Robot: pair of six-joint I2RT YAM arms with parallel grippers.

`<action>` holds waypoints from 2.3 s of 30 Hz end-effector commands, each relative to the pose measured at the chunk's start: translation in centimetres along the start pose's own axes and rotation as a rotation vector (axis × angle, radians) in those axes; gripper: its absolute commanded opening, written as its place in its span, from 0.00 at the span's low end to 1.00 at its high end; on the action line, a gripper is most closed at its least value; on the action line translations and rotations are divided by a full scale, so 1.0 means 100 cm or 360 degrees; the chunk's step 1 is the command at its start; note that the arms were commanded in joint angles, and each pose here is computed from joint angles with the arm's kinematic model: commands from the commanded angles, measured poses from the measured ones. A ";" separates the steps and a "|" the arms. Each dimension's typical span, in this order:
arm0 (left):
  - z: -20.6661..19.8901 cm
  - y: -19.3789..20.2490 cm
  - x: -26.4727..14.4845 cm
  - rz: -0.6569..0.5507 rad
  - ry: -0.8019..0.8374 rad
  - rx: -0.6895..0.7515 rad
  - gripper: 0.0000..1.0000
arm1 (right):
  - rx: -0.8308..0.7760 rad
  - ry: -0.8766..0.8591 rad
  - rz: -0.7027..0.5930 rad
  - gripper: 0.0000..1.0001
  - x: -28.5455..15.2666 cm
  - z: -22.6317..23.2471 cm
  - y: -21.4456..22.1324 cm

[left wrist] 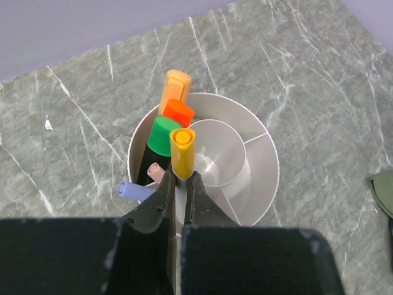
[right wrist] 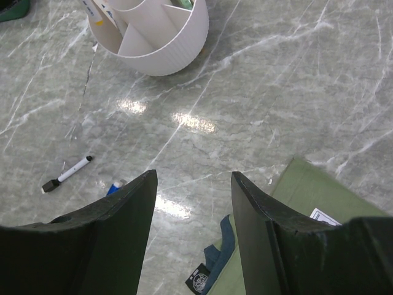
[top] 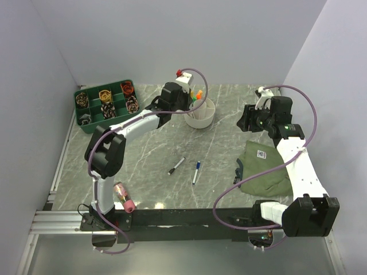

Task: Sort the stationery into containers
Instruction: Place the pen in the storage box, then pick up the pen from the center of the board.

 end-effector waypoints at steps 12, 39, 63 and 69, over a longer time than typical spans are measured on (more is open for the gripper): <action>0.005 -0.023 -0.015 -0.0157 -0.0165 -0.0142 0.38 | 0.0005 -0.0040 -0.0062 0.59 0.002 0.004 -0.010; 0.124 0.018 -0.198 0.0292 -0.0779 -0.0413 0.99 | 0.0589 -0.0143 0.0672 0.73 0.047 0.139 0.075; 0.165 0.006 -0.275 -0.0046 -0.0909 -0.0677 0.99 | 0.0552 0.0012 0.1006 0.56 0.112 0.165 0.134; 0.170 0.003 -0.278 -0.0069 -0.0931 -0.0746 0.99 | 0.0567 0.0053 0.1081 0.56 0.129 0.168 0.141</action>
Point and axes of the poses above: each gripper's point midway between its finger pads, its own x axis out along the fingers, its own z axis along the line the jaws close on, y = z × x, the point moved 6 cm from there along -x, back along the fingers, and after that the axes turned 9 degrees about -x, right-handed, at the moved point
